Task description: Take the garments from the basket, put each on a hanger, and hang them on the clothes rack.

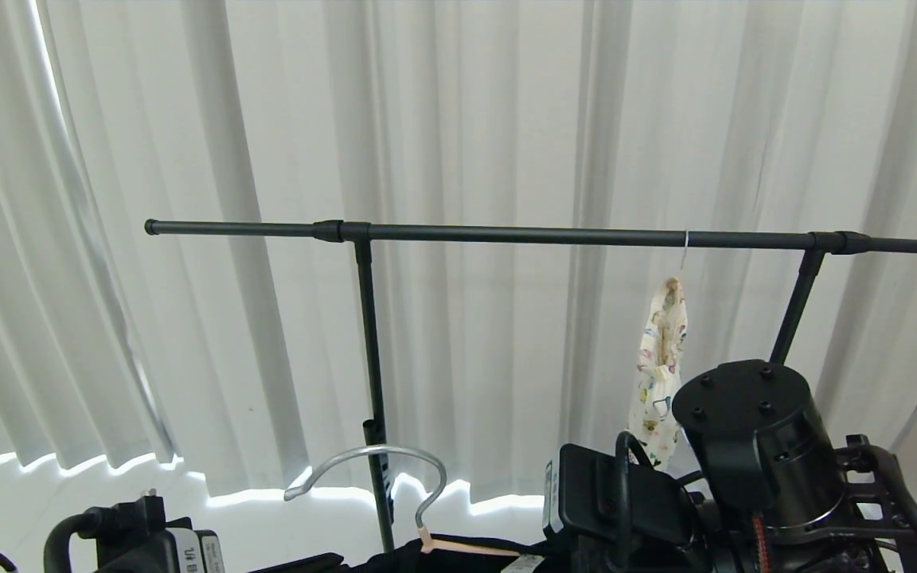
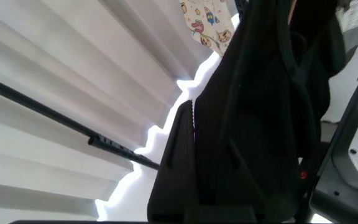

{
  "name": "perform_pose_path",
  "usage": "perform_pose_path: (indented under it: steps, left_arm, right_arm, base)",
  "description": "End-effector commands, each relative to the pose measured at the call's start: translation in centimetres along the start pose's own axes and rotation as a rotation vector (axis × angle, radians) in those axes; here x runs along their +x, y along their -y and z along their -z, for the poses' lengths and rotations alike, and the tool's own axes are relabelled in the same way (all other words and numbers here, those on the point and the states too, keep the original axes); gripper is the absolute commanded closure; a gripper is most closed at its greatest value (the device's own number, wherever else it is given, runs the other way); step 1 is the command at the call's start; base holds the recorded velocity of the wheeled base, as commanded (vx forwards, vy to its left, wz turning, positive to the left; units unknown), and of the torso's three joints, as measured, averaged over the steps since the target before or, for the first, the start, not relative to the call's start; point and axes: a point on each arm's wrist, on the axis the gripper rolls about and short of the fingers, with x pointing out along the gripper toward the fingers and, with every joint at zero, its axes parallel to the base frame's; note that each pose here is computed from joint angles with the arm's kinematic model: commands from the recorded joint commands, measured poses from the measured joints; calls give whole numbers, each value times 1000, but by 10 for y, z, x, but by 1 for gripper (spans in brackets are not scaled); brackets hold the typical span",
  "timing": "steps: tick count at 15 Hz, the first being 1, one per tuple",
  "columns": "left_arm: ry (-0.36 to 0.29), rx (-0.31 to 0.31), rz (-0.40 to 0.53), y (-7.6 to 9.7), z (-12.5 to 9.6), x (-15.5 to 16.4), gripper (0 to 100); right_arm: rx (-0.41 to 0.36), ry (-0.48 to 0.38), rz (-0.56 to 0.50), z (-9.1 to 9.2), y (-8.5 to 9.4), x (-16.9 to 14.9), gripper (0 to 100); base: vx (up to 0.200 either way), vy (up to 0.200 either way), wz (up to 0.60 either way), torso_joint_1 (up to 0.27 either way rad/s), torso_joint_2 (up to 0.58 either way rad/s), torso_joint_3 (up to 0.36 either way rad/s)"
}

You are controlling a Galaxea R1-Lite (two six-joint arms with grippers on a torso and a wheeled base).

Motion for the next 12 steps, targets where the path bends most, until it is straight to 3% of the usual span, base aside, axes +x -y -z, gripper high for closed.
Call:
perform_pose_path:
  steps: [1, 3, 4, 12]
  left_arm:
    - [5, 0, 0, 0, -1, 0, 100]
    - [1, 3, 0, 0, 0, 0, 100]
    - [-1, 5, 1, 0, 0, 0, 0]
    - [6, -11, -10, 0, 3, -4, 0]
  right_arm:
    - [-1, 3, 0, -1, 0, 0, 100]
    - [-2, 10, 4, -1, 0, -3, 100]
    - [-2, 16, 5, -2, 0, -4, 100]
    - [12, 43, 59, -3, 9, -21, 100]
  base:
    - [0, 0, 0, 0, 0, 0]
    - [0, 0, 0, 0, 0, 0]
    - [0, 0, 0, 0, 0, 0]
    - [0, 0, 0, 0, 0, 0]
